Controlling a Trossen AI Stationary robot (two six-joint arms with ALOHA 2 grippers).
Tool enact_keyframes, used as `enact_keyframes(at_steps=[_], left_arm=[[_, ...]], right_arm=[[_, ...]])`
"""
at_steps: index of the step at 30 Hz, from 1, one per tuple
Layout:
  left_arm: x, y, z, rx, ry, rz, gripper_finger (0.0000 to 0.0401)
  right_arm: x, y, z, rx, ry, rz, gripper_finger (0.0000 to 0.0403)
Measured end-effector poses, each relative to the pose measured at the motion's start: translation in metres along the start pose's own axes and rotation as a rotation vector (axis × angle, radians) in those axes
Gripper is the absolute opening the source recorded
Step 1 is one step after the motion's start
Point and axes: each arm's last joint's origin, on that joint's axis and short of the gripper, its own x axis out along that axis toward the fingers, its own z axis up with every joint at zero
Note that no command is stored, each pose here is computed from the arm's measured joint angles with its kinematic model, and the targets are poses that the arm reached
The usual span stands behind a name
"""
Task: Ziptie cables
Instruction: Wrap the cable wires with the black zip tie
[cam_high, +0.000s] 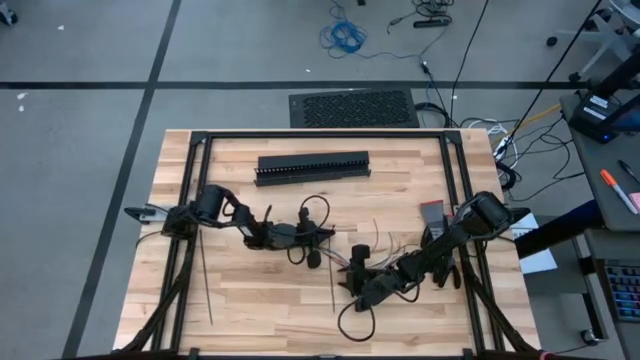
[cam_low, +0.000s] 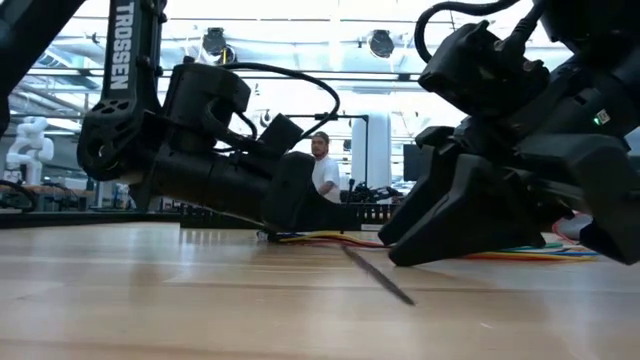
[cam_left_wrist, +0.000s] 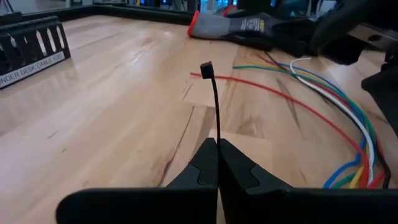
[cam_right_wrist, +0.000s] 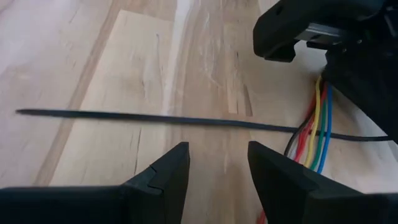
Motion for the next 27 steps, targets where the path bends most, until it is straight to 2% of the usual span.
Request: enact_keyframes(at_steps=[6,18,27], left_arm=[[0.003,0.0,0.001,0.007,0.006,0.002,0.0],[0.004,-0.001,0.001,0.008,0.013,0.007,0.0],[0.004,-0.001,0.0,0.009,0.015,0.008,0.0]], right_arm=[[0.0,0.0,0.0,-0.006,-0.007,0.0,0.016],[0.018,0.002,-0.008,-0.081,-0.049,-0.017,0.016],[0.02,0.001,-0.008,-0.152,-0.052,-0.039,0.016]])
